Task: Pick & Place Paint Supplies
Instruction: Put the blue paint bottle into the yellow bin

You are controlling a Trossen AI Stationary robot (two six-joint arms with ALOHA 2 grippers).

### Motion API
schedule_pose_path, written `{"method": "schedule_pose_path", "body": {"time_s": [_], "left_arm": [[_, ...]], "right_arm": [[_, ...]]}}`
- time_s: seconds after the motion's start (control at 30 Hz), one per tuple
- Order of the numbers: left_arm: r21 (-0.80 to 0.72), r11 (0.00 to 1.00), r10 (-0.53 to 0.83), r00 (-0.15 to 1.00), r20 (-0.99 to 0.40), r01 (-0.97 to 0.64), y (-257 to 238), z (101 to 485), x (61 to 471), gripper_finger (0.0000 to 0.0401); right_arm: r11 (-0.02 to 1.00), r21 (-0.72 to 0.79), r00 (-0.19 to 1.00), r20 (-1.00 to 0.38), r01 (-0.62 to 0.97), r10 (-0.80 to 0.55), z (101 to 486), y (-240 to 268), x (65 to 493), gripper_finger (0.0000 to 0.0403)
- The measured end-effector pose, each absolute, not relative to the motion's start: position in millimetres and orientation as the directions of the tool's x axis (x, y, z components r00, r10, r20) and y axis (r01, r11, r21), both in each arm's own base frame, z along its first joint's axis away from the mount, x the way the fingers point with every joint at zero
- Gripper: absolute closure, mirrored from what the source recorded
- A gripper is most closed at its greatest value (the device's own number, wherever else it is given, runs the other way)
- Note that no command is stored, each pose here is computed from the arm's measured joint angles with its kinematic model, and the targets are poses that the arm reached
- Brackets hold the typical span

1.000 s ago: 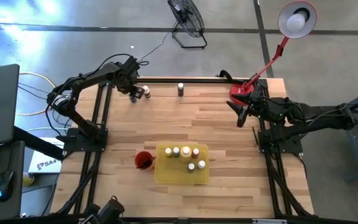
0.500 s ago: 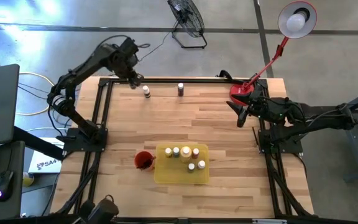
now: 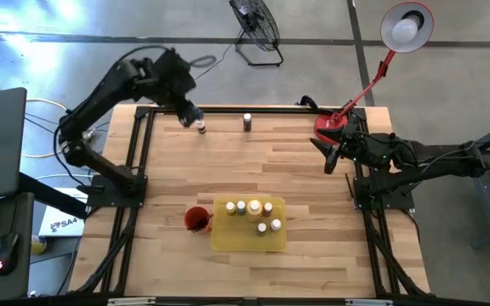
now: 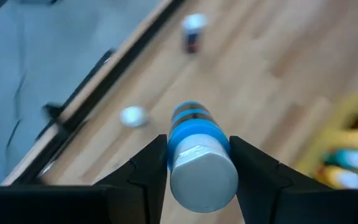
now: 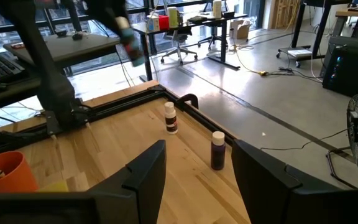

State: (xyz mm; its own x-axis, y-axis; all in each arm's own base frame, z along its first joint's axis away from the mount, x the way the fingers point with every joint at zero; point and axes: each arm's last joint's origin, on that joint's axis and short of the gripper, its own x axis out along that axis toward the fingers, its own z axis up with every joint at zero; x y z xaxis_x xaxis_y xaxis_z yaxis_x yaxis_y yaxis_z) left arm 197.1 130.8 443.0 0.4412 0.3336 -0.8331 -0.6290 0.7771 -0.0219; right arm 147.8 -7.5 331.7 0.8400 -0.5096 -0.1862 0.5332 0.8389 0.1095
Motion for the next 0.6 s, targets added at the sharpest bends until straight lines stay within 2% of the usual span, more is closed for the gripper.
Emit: {"method": "schedule_pose_path", "body": {"time_s": [0.1, 0.27, 0.43, 0.6], "left_arm": [[-0.044, 0.839, 0.29, 0.515, -0.807, -0.542, 98.2, 450.4, 205.7, 0.0257], [-0.045, 0.935, 0.177, 0.575, -0.799, -0.351, 44.5, 452.6, 219.8, 0.0257], [-0.083, 0.976, 0.055, 0.595, -0.802, -0.202, -6.2, 449.6, 231.3, 0.0257], [-0.083, 0.985, 0.032, 0.632, -0.774, -0.151, -52.5, 443.7, 248.0, 0.0257]], "right_arm": [[0.839, 0.109, 0.84, -0.186, 0.533, -0.51, 331.7, -7.5, 147.8, 0.0229], [0.839, 0.109, 0.84, -0.186, 0.533, -0.51, 331.7, -7.5, 147.8, 0.0229], [0.839, 0.109, 0.84, -0.186, 0.533, -0.51, 331.8, -7.5, 147.7, 0.0229], [0.839, 0.109, 0.84, -0.187, 0.533, -0.51, 331.7, -7.5, 147.8, 0.0229]]}}
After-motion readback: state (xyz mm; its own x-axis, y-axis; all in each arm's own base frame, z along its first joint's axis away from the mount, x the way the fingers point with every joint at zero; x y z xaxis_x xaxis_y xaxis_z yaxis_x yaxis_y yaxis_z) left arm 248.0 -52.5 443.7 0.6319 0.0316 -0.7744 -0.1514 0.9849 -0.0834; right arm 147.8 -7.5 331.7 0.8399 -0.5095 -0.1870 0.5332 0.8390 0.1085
